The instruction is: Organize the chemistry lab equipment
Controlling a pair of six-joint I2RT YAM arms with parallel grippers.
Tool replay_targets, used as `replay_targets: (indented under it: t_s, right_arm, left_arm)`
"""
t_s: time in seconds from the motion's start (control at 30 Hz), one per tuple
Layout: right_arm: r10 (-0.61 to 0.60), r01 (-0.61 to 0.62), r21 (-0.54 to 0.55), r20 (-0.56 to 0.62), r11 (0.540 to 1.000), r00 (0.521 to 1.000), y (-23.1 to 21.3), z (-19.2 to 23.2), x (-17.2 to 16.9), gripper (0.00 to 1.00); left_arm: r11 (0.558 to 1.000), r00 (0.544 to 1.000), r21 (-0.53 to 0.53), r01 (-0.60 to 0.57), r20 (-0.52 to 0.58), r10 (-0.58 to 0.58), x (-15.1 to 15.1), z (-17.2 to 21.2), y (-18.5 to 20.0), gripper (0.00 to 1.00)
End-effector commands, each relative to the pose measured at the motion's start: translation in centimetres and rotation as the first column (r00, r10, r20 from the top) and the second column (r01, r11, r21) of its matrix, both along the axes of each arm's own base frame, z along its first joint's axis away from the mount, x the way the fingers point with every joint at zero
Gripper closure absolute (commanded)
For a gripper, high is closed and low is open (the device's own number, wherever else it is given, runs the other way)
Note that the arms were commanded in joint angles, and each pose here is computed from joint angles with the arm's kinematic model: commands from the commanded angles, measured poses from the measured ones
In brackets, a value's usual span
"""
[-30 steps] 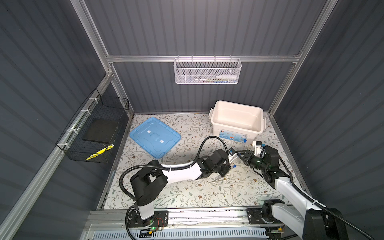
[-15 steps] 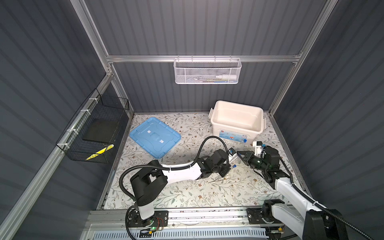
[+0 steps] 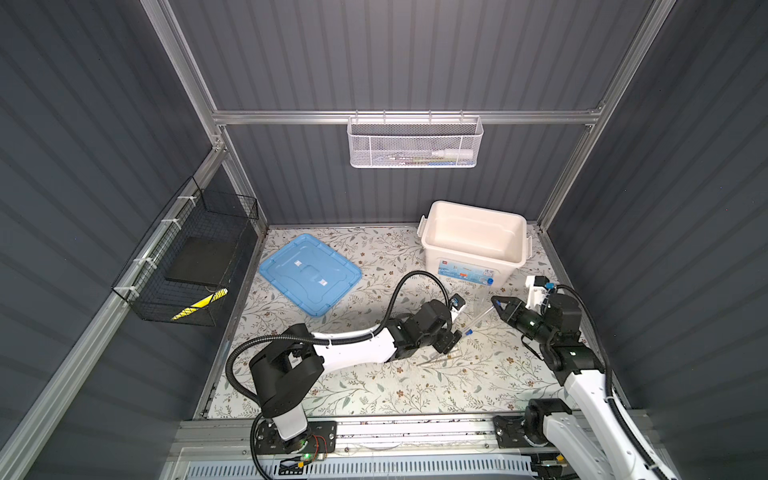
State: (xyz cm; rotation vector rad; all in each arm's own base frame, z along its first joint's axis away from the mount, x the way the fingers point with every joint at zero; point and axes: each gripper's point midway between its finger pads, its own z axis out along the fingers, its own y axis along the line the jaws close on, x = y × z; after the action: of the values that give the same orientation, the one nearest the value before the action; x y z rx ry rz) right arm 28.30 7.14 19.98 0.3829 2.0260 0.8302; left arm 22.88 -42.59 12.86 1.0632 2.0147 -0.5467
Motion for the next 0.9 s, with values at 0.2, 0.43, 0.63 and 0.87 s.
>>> replay_targets:
  t_s: [0.2,0.43,0.63,0.87]
  right_arm:
    - [-0.139,0.149,-0.33,0.053,0.932,0.989,-4.8,2.6,-0.4,0.83]
    - [-0.175,0.224,-0.468,0.147,0.855,0.974,-6.7,3.5,1.1,0.83]
    - [-0.183,0.284,-0.536,0.235,0.795,0.955,-7.0,4.1,2.6,0.83]
    - [-0.155,0.307,-0.592,0.294,0.745,0.943,-5.8,3.6,4.3,0.83]
  left_arm:
    - [0.999,1.0,0.022,-0.025,-0.008,0.026,-0.1,-0.7,0.5,0.28]
    - [0.998,0.999,0.064,-0.025,-0.029,0.027,0.0,-2.0,0.3,0.29]
    - [0.996,0.999,0.083,-0.025,-0.046,0.029,0.0,-2.9,0.1,0.3]
    - [0.994,0.998,0.105,-0.014,-0.06,0.02,-0.1,-3.8,-0.1,0.3]
